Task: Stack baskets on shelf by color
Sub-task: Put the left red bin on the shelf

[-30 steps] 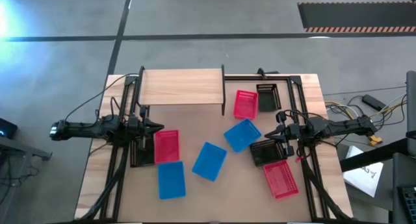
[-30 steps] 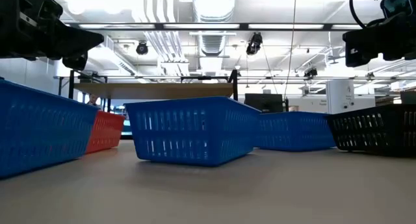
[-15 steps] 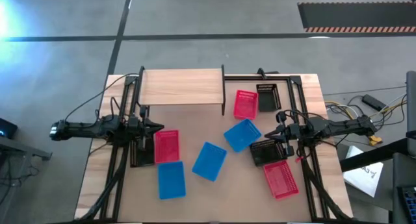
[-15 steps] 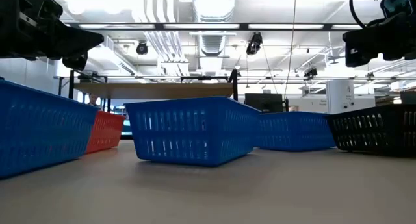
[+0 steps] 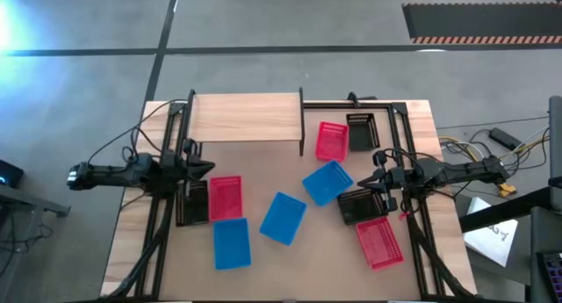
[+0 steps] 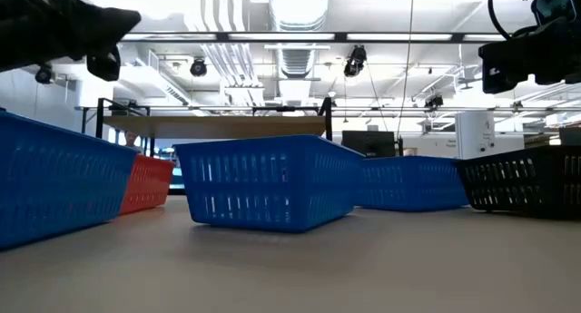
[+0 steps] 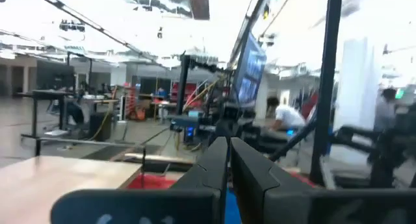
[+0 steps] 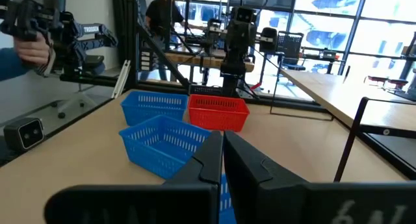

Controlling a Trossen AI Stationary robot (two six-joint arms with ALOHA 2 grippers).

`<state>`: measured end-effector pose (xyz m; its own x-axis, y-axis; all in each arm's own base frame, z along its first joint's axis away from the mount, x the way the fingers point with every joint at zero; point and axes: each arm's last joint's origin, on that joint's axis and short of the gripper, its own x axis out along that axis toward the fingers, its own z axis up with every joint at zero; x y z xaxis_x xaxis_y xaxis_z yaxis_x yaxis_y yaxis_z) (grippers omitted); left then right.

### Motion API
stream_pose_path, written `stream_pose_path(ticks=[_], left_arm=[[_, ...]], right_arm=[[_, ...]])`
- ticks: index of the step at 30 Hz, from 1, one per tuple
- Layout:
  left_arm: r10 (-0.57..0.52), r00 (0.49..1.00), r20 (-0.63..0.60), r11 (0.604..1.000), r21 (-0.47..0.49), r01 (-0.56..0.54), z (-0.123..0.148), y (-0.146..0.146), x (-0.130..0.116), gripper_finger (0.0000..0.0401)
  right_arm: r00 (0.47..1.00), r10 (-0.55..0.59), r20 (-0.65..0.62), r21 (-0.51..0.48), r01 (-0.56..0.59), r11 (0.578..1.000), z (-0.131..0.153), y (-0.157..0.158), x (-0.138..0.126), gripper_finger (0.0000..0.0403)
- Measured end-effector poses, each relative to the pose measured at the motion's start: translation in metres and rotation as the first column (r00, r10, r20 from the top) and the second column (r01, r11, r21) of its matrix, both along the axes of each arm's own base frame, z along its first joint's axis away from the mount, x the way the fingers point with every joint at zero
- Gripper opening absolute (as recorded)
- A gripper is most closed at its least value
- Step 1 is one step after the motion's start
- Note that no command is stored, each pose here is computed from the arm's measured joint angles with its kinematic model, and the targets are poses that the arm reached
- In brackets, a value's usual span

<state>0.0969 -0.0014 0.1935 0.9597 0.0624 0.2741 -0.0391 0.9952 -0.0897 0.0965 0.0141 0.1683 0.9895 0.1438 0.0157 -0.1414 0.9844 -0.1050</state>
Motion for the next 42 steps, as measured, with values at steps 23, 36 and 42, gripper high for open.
stream_pose_path(ticks=[23, 36, 42], left_arm=[[-0.016, 0.497, -0.868, 0.991, 0.053, 0.124, 0.045, -0.017, 0.062, 0.0], [-0.157, 0.16, -0.975, 0.982, -0.137, 0.128, 0.057, -0.069, 0.112, 0.0104], [-0.143, -0.002, -0.99, 0.988, -0.143, 0.059, 0.025, -0.091, 0.121, 0.0159]], right_arm=[[1.0, 0.0, -0.001, 0.0, 0.0, 1.0, 0.0, 0.0, 0.0, 0.0009], [1.0, 0.0, 0.0, 0.0, 0.0, 1.0, 0.0, 0.0, 0.0, 0.0009], [1.0, 0.0, 0.0, 0.0, 0.0, 1.0, 0.0, 0.0, 0.0, 0.0009]])
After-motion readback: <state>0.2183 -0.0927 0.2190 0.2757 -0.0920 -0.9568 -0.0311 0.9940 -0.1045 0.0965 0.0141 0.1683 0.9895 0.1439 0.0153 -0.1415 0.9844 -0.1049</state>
